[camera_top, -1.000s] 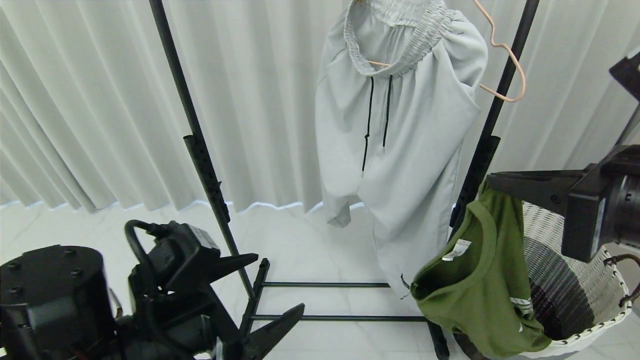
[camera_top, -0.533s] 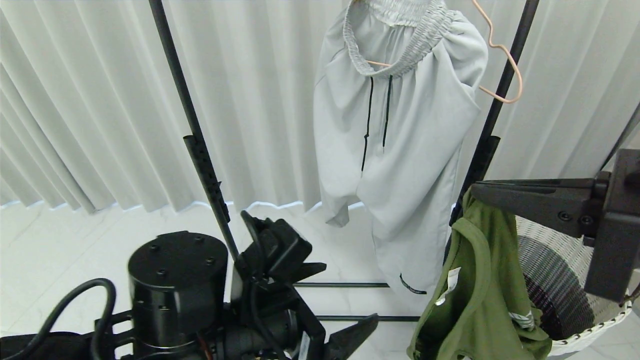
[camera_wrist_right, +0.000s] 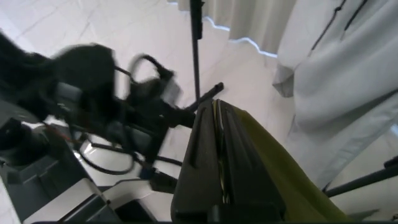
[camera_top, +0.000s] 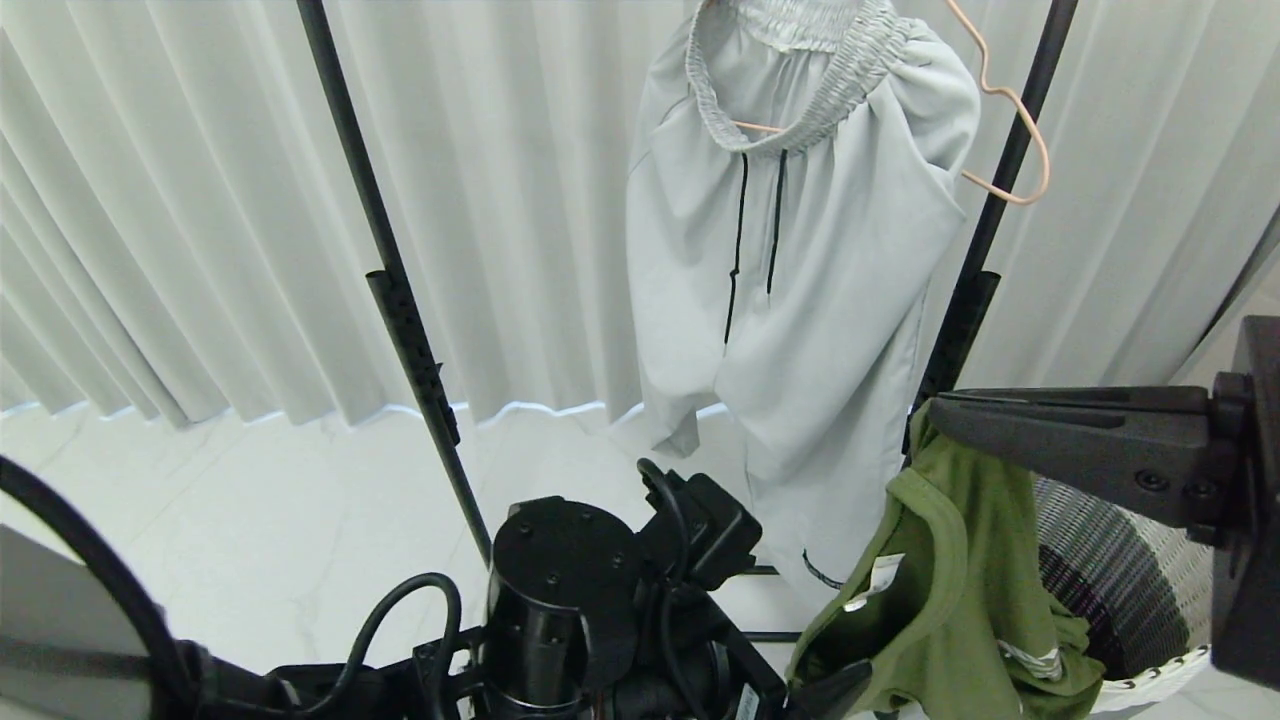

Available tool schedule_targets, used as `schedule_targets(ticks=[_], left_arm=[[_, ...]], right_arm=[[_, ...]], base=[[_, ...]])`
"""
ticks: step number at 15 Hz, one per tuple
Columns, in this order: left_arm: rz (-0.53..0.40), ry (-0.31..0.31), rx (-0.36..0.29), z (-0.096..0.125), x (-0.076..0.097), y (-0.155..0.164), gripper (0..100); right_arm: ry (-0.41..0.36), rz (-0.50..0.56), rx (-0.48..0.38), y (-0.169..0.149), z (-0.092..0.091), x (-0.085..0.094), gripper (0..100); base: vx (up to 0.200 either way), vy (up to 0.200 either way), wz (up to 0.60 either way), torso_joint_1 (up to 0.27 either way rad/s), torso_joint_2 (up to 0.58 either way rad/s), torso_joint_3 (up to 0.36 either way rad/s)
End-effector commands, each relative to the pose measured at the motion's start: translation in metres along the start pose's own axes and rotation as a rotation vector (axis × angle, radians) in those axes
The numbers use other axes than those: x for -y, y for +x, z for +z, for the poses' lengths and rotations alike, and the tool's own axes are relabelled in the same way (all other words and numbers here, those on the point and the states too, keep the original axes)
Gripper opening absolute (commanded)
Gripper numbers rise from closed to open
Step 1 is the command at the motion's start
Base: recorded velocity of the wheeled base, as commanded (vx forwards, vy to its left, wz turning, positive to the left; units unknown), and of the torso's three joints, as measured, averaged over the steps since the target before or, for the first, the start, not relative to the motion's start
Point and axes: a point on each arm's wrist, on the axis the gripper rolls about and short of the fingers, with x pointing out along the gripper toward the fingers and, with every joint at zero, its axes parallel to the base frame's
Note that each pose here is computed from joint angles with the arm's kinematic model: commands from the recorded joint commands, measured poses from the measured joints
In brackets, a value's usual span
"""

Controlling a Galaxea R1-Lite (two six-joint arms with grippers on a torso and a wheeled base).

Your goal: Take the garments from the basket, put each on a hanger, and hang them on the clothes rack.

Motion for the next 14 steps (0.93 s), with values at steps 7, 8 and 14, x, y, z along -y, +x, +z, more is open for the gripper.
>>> schedule_targets(ticks=[7,8,14], left_arm=[[0.042,-0.021,-0.083,-0.036,-0.015,0.026,100],[0.05,-0.019,-0.084,-0.041,-0.016,0.029,100],[0.066,-0.017,-0.103,-0.056,-0.018,0.026,0]], right_arm=[[0.0,0.03,0.007,-0.004,0.0,-0.004,0],[0.009,0.033,0.006,-0.004,0.0,-0.005,0],[0.017,0.042,0.012,-0.01,0.0,-0.004,0]], base=[[0.0,0.0,0.0,0.0,0.0,0.0],[0.0,0.0,0.0,0.0,0.0,0.0],[0.0,0.0,0.0,0.0,0.0,0.0]])
